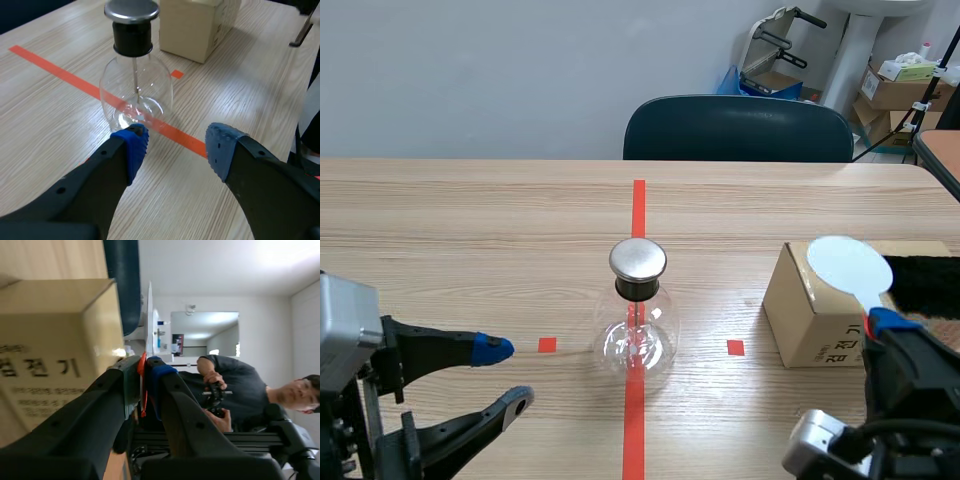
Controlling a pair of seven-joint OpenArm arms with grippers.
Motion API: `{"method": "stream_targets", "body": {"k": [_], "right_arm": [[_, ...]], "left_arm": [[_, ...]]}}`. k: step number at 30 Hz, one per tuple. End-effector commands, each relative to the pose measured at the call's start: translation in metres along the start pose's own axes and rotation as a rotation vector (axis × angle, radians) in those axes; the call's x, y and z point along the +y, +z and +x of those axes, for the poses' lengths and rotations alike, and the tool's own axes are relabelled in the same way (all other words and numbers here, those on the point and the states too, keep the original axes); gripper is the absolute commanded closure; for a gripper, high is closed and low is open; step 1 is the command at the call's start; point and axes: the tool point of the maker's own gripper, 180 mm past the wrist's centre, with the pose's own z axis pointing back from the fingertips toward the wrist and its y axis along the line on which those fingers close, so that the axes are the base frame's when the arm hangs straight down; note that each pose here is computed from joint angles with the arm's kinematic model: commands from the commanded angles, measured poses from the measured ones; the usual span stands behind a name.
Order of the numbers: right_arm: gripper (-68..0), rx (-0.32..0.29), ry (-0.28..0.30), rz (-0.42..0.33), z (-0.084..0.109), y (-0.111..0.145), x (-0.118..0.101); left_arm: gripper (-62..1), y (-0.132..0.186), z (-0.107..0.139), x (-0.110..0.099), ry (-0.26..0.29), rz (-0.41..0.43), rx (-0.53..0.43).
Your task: Do the electroscope experiment
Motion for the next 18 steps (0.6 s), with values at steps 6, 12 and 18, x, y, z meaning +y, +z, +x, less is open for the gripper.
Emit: {"method": "stream_targets", "body": {"k": [6, 12, 18], "right_arm": [[-1.0, 0.037, 0.001, -0.076, -0.01, -0.011, -0.006], [-1.0, 0.056, 0.005, -0.057, -0.015, -0.017, 0.005], [-1.0, 0.09, 0.011, -0.04, -0.021, -0.019, 0.012]], "left_arm": [[-31.8, 0.01, 0.027, -0.002, -0.035, -0.037, -0.06], [-36.2, 0.017, 0.036, -0.004, -0.051, -0.067, -0.065], [-36.3, 0.027, 0.05, -0.019, -0.031, -0.125, -0.103]]}}
